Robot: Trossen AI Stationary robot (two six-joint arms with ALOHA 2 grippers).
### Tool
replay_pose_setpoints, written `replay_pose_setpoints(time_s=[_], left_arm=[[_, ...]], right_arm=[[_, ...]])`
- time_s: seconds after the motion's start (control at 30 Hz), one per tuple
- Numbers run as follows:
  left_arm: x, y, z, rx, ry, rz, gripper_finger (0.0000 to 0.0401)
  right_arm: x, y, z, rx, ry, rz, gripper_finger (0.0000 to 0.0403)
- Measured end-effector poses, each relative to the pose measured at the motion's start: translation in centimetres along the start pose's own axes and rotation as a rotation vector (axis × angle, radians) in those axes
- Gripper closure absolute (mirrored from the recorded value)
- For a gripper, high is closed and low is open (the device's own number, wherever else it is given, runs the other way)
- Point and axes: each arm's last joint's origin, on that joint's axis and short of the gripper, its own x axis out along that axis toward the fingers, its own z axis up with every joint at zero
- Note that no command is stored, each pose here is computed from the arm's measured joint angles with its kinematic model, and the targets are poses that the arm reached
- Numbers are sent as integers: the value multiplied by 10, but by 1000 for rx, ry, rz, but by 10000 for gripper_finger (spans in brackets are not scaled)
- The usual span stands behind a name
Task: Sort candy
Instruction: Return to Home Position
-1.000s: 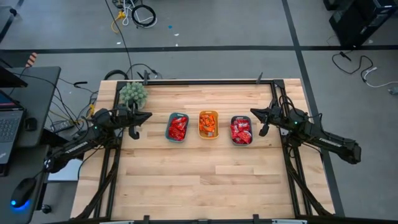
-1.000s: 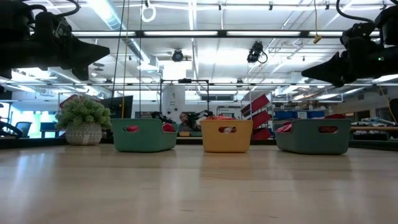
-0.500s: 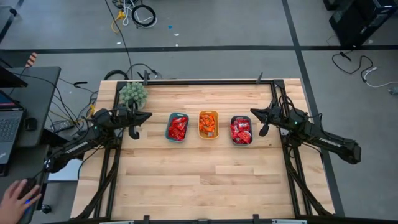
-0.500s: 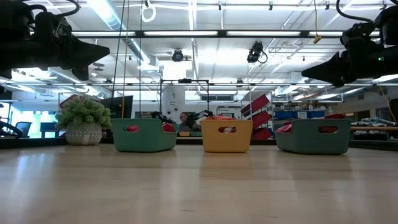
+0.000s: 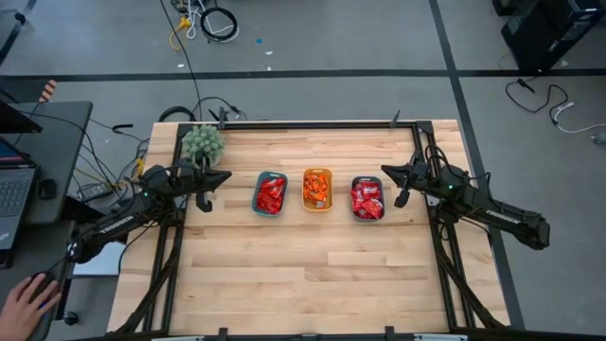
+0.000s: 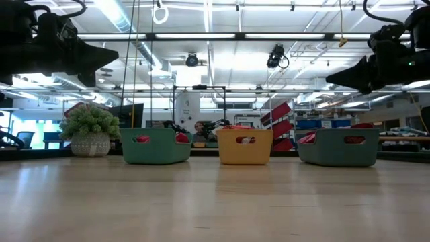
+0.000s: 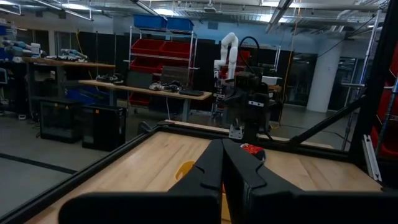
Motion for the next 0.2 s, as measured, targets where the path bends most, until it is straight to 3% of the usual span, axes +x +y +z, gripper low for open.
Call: replay_pose_setpoints(time_s=[0.2], left_arm=[[0,0,0,0,0,0,393]], right_arm=[[0,0,0,0,0,0,396]])
